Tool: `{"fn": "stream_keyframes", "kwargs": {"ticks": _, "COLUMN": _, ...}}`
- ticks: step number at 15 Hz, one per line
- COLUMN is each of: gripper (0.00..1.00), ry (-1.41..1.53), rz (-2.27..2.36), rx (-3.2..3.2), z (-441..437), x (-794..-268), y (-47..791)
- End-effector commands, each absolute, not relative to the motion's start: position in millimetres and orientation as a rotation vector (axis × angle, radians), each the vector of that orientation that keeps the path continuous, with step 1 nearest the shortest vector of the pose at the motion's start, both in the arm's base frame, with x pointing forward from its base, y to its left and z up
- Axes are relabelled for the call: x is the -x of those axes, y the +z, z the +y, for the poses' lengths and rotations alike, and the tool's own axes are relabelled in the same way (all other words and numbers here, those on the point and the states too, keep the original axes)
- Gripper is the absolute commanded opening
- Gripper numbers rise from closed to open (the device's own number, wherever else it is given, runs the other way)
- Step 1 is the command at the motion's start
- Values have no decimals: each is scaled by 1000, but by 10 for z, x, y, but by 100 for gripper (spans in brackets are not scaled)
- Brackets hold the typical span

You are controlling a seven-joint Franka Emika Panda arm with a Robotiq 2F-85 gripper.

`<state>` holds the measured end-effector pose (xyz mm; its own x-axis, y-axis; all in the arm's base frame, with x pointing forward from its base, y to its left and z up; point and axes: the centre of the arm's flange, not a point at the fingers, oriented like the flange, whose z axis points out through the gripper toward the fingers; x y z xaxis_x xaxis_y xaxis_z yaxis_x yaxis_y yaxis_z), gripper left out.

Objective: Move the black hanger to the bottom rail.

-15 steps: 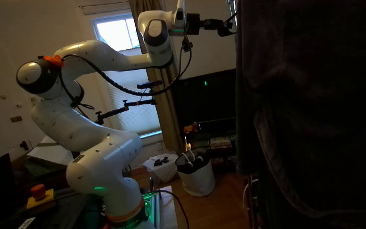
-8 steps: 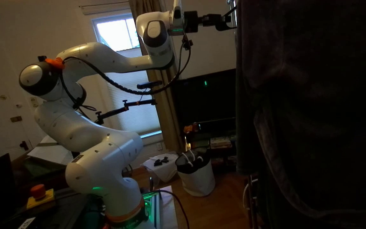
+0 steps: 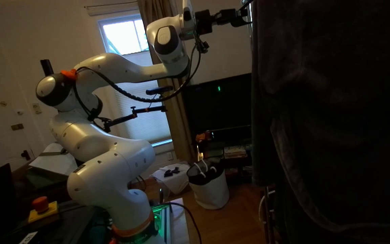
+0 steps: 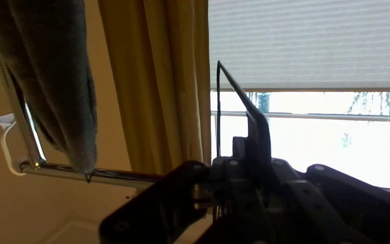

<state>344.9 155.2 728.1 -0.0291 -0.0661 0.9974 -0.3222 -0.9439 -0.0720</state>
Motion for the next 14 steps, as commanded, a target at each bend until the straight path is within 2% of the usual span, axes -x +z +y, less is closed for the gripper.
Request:
{"fn": "stream_keyframes", "kwargs": {"ticks": 1, "gripper": 2, "ry": 2124, "rz": -546, "rx": -1952, "z": 1495, "x": -3374, "y": 7184}}
{"fn": "stream_keyframes", "kwargs": {"ticks": 6, "gripper": 2, "ry": 2102, "rz": -624, "rx": -1970, "z": 1376, "x": -3364, "y": 7108}}
{"fn": "stream_keyframes", "kwargs": {"ticks": 14, "gripper": 2, "ry": 1954, "rz": -565, "rx": -2088, "z": 1563, "x": -3499, "y": 6447}}
